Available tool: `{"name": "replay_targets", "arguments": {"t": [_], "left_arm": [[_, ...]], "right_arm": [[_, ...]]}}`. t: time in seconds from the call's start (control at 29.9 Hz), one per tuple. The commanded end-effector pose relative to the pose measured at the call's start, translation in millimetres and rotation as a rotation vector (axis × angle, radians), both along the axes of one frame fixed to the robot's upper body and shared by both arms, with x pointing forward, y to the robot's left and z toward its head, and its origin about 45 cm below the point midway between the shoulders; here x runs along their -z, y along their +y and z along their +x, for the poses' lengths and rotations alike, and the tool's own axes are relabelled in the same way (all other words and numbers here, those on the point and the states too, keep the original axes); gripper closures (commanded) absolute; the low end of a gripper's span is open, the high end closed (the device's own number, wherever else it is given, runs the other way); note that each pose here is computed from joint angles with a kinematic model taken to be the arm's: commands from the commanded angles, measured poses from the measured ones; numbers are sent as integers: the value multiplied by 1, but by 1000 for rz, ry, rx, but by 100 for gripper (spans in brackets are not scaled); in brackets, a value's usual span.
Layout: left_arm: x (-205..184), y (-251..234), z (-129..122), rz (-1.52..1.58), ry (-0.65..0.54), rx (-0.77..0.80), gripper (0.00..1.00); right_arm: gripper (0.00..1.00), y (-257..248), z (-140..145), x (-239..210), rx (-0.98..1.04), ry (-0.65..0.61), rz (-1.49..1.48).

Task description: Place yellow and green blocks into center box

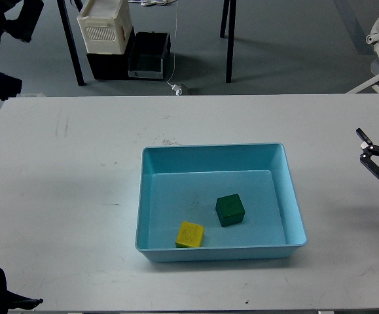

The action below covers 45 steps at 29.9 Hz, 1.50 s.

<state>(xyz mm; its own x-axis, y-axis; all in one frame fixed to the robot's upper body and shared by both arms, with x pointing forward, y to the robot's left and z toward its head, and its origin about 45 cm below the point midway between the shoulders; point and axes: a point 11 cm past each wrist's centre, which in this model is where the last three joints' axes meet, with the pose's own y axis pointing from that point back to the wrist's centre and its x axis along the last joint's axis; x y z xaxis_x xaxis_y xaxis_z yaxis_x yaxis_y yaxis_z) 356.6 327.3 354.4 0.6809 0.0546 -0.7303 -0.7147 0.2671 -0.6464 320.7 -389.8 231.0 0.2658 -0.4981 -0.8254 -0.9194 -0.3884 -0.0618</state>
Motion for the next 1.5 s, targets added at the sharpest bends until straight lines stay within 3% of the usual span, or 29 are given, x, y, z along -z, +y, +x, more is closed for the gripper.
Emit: {"name": "replay_targets", "arguments": {"t": [0.0,0.13,0.43,0.64,0.84,1.1,1.47], "left_arm": [[36,-6,-29,-60,68,-15,0],[63,-1,-55,-47,143,-33,0],[113,-14,-111,-55,318,1,0],[143,-31,-133,-108,428,55,0],[159,-58,-139,-161,488,98,0],[166,-39,-142,-242,517,-55,0],[171,-34,-148,-244,537,-75,0]], "right_arm": [[0,-19,-4,-8,46,-16,-5],[0,-17,-17,6,93,-5,76],[0,18,-78,30,173,14,365],[0,26,-92,30,156,29,385],[0,28,-97,26,146,28,377],[0,11,-112,26,259,-4,420],[0,-1,-123,18,300,-25,401]]}}
